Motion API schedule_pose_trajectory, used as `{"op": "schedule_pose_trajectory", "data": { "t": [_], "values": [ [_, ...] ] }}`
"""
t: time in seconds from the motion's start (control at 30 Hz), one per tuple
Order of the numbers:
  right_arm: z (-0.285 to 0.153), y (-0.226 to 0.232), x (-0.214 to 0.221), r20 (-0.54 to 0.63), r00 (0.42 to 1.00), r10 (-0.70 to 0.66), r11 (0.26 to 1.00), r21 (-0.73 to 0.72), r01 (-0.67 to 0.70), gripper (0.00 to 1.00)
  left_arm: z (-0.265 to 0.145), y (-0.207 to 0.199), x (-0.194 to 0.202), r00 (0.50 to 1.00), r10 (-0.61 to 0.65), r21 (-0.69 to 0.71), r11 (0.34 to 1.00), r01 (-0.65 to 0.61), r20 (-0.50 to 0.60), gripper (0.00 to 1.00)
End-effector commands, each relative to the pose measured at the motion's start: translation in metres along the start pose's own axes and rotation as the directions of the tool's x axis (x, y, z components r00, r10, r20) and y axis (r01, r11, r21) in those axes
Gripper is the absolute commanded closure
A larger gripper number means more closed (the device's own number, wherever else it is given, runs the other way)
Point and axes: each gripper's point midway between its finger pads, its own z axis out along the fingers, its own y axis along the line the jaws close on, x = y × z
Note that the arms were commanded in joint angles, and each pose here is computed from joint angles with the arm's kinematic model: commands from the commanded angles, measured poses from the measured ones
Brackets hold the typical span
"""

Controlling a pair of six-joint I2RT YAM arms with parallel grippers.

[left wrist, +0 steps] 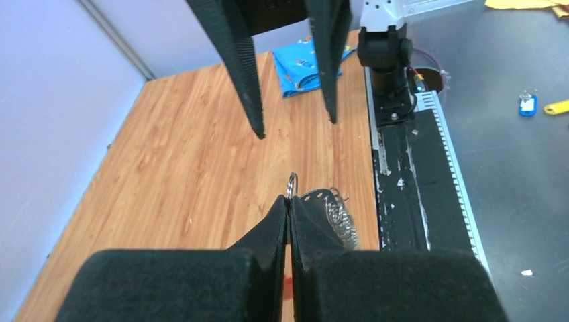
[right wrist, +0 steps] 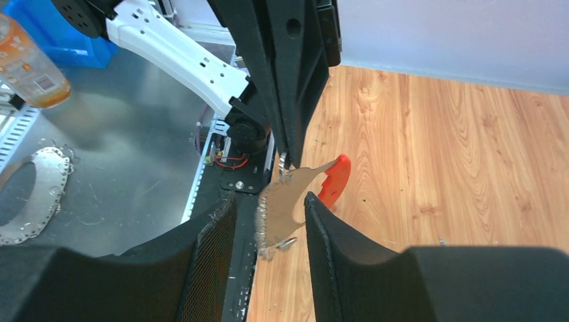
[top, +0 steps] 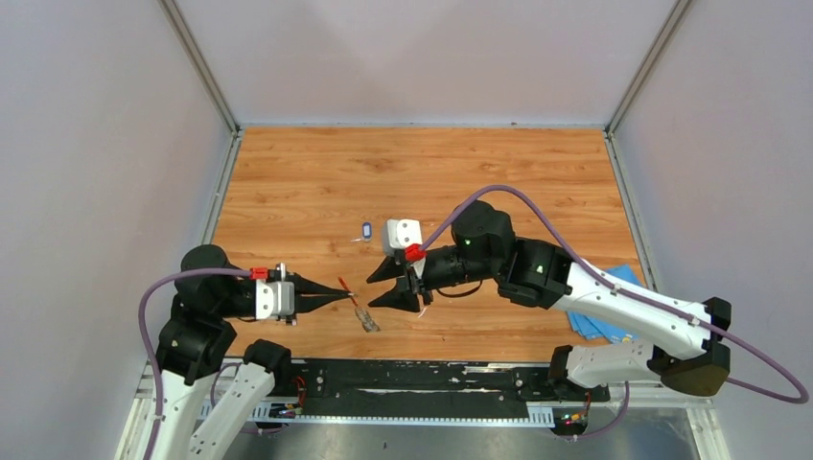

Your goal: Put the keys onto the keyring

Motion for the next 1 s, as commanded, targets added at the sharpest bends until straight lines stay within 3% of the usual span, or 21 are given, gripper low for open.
{"op": "schedule_pose_trajectory", "data": {
  "t": [0.0,0.37,0.97],
  "values": [
    [0.001,-0.006,0.013,-0.124,0.989,-0.083,0.995,0.051,0.090,0.56,-0.003,0.012,0.005,0.998,-0.034,-0.066,0.997,0.031,-0.050,1.00],
    [0.021,-0.023,0.022,-0.250,0.957,-0.145,0.986,0.044,0.161,0.62,-0.006,0.009,0.026,0.991,-0.048,-0.068,0.997,0.040,-0.123,1.00],
    [0.044,-0.013,0.039,-0.365,0.926,-0.095,0.995,-0.049,0.083,0.68,-0.009,0.019,0.032,0.987,-0.024,-0.102,0.995,0.008,-0.161,1.00]
  ]
}}
